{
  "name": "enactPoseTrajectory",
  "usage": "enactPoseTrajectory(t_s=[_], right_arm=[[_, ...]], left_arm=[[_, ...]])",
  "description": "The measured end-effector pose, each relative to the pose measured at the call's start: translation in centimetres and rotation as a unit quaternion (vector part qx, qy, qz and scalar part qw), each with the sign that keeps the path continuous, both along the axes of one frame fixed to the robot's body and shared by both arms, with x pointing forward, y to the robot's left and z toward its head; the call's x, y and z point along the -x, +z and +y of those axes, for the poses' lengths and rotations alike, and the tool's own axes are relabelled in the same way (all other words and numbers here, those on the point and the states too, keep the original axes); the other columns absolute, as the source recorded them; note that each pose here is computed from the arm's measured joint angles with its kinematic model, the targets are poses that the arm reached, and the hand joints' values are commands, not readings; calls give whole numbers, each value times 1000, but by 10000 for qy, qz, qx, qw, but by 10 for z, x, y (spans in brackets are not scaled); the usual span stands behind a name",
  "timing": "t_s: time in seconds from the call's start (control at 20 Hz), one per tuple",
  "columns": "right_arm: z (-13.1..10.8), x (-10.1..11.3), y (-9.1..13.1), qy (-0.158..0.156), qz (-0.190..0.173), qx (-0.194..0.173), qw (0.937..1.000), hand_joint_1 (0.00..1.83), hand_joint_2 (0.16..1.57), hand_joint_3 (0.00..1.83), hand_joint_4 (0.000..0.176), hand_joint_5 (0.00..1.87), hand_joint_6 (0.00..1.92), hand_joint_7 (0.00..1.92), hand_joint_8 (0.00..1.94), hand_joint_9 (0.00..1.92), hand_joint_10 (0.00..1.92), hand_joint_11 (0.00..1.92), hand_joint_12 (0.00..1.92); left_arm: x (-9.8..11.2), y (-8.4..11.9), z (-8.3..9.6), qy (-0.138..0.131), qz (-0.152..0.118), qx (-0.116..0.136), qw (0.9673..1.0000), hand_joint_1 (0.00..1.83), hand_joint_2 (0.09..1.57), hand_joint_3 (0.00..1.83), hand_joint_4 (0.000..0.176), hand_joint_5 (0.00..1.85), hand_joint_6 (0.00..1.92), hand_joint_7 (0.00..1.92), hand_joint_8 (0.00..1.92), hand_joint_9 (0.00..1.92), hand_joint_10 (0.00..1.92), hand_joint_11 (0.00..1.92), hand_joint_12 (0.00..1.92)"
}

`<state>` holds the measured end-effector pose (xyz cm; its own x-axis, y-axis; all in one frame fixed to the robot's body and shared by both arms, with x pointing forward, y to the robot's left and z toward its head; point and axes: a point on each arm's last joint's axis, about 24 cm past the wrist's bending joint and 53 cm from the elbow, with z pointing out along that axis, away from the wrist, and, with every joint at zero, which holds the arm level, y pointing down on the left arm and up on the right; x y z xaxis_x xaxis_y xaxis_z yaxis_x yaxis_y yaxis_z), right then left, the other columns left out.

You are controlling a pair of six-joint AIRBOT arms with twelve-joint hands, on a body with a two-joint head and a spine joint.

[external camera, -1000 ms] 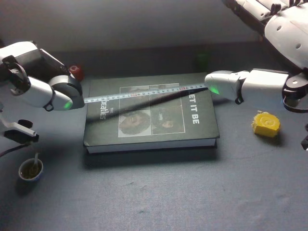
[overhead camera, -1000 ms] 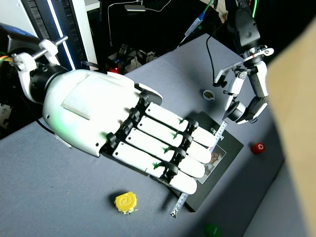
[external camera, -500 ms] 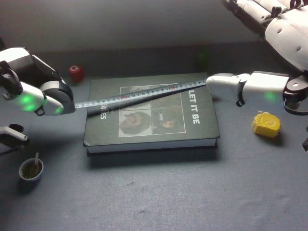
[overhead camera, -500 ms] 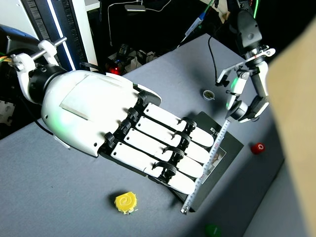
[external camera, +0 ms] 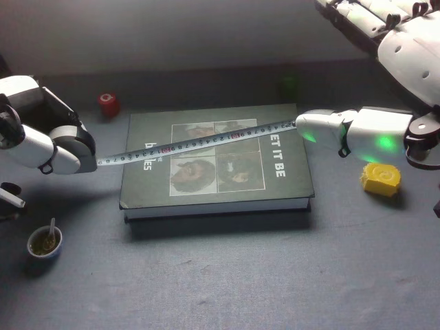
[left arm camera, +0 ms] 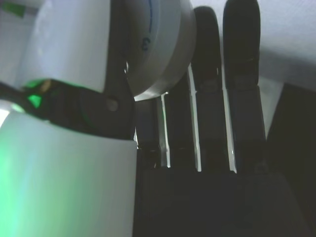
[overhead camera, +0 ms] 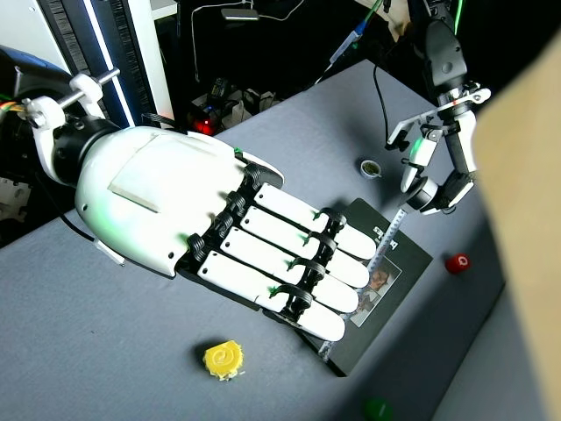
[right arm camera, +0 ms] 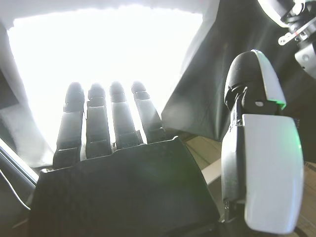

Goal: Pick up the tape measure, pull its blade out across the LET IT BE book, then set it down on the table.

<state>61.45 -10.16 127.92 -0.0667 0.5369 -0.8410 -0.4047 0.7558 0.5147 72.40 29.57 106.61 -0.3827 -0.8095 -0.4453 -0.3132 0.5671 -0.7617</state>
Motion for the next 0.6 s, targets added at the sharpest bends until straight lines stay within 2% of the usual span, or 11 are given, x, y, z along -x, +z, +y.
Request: enactPoseTrajectory(t_s=[0.1,0.15,0.2,0.45,0.6], right_arm=[[0,0,0,-3,-3,1,10000,245,1040,0,0,0,0,0,0,0,0,0,116],[0,0,0,-1,-3,0,10000,245,1039,0,0,0,0,0,0,0,0,0,117],[0,0,0,0,-4,1,10000,246,1039,0,0,0,0,0,0,0,0,0,116],[1,0,1,12,-28,16,10000,249,1037,0,0,0,0,0,0,0,0,0,94],[1,1,-1,21,-18,50,10000,247,1037,0,0,0,0,0,0,0,0,0,121]], left_arm=[[-2,0,3,-8,-9,-53,10000,1389,1068,0,0,1095,665,1090,840,950,1133,880,930],[-2,0,3,-15,-10,-67,10000,1476,1064,4,0,1104,606,1082,826,973,1032,823,1351],[-4,0,3,-15,-13,-64,10000,1493,1065,4,0,1106,591,1071,825,976,1021,818,1433],[-13,14,0,-112,-226,-162,9996,1499,1066,0,0,1088,592,1053,841,1008,1003,821,1450],[-15,12,-5,-216,-244,-246,9992,1498,1076,1,0,1016,689,1046,854,979,1038,833,1458]])
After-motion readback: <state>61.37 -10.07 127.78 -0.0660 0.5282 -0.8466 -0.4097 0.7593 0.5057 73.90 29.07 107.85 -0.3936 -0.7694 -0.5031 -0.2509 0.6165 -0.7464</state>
